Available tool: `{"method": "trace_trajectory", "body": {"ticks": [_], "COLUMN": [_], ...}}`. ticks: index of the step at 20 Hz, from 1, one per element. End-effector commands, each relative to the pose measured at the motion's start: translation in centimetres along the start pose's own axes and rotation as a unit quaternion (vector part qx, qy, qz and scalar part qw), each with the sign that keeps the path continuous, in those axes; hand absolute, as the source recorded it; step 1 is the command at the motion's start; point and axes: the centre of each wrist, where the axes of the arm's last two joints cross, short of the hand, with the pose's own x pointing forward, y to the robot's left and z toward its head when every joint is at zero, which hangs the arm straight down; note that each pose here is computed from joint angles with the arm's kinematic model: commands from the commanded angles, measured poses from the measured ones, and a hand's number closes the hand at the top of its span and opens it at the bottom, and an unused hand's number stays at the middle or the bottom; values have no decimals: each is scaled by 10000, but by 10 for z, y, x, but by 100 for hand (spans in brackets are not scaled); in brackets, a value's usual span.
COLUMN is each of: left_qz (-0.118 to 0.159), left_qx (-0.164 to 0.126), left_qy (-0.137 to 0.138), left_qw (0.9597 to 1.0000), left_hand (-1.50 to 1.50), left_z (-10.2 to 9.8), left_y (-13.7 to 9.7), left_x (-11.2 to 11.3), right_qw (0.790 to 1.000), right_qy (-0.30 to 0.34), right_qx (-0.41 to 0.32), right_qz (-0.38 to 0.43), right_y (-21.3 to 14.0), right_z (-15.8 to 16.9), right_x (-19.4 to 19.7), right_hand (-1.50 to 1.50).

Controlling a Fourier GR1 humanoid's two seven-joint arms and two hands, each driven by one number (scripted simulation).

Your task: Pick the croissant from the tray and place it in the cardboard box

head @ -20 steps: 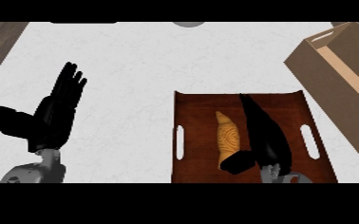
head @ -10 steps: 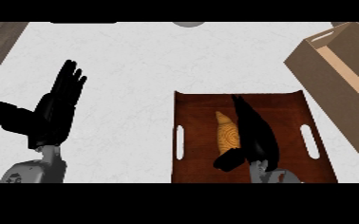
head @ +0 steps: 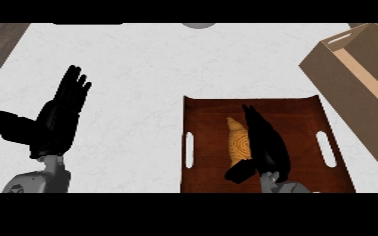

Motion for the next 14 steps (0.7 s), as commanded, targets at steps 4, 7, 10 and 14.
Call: {"method": "trace_trajectory", "body": {"ticks": [4, 7, 10, 14], "left_qz": [-68, -5, 40, -5], "left_qx": [42, -11, 51, 36], "left_qy": [18, 33, 27, 9], "left_qw": [10000, 10000, 10000, 10000], "left_hand": [0, 0, 0, 0], "left_z": [-8, 7, 7, 9], "left_y": [-8, 4, 12, 8], "left_x": [2, 2, -14, 5], "right_qw": [9999, 9991, 9963, 9939], "right_qy": [-70, -291, -520, -459], "right_qx": [-123, -114, -266, -477], "right_qz": [35, 276, 623, 887], "right_y": [-2, -6, 19, 27], "right_z": [-10, 1, 2, 2], "right_x": [4, -2, 23, 13], "right_hand": [-150, 150, 150, 150]}}
